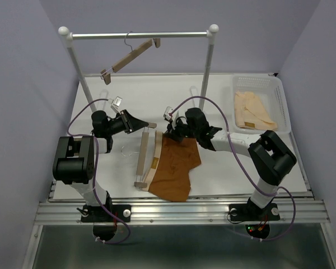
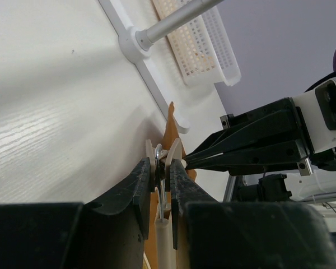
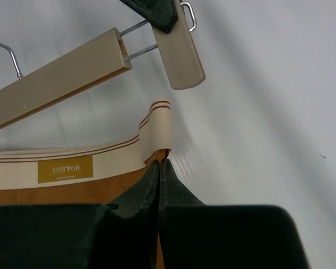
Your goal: Clip the underwear to the hanger
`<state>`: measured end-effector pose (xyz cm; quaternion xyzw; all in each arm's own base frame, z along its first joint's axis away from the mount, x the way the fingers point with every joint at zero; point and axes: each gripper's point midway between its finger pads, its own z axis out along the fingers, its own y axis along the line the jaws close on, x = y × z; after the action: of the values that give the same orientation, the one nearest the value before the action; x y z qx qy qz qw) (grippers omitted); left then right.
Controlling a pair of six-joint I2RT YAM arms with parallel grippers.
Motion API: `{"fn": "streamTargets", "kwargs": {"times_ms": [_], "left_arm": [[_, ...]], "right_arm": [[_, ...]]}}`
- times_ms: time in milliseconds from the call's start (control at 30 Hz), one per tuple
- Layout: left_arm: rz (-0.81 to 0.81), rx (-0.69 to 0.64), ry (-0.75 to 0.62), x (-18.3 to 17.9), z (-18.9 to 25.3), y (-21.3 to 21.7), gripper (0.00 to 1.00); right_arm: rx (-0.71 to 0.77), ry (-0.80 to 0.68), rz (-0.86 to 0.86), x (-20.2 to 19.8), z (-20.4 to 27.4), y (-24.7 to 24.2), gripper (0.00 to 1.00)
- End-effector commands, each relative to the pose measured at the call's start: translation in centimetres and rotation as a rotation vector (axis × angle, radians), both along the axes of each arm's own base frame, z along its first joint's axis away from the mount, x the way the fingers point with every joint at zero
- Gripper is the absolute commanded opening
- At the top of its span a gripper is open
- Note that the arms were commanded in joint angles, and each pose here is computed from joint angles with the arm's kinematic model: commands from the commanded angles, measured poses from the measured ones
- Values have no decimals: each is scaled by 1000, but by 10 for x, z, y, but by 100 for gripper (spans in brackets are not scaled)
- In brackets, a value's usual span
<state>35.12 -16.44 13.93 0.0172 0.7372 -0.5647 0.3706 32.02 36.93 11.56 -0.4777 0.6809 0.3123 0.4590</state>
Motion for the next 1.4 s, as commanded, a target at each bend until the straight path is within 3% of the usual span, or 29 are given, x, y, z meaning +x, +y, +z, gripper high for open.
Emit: {"fn": "streamTargets", "kwargs": {"times_ms": [0, 1033, 1367], "left_arm": [[-101, -8, -119, -6, 23, -16, 0], [-155, -47, -154, -25, 28, -25, 0], [-103, 20, -143, -18, 18, -21, 0]], "right_arm": [[101, -83, 20, 1, 37, 9, 1], [145, 3, -218, 39, 38, 4, 1], [145, 60, -221, 38, 43, 4, 1]]}}
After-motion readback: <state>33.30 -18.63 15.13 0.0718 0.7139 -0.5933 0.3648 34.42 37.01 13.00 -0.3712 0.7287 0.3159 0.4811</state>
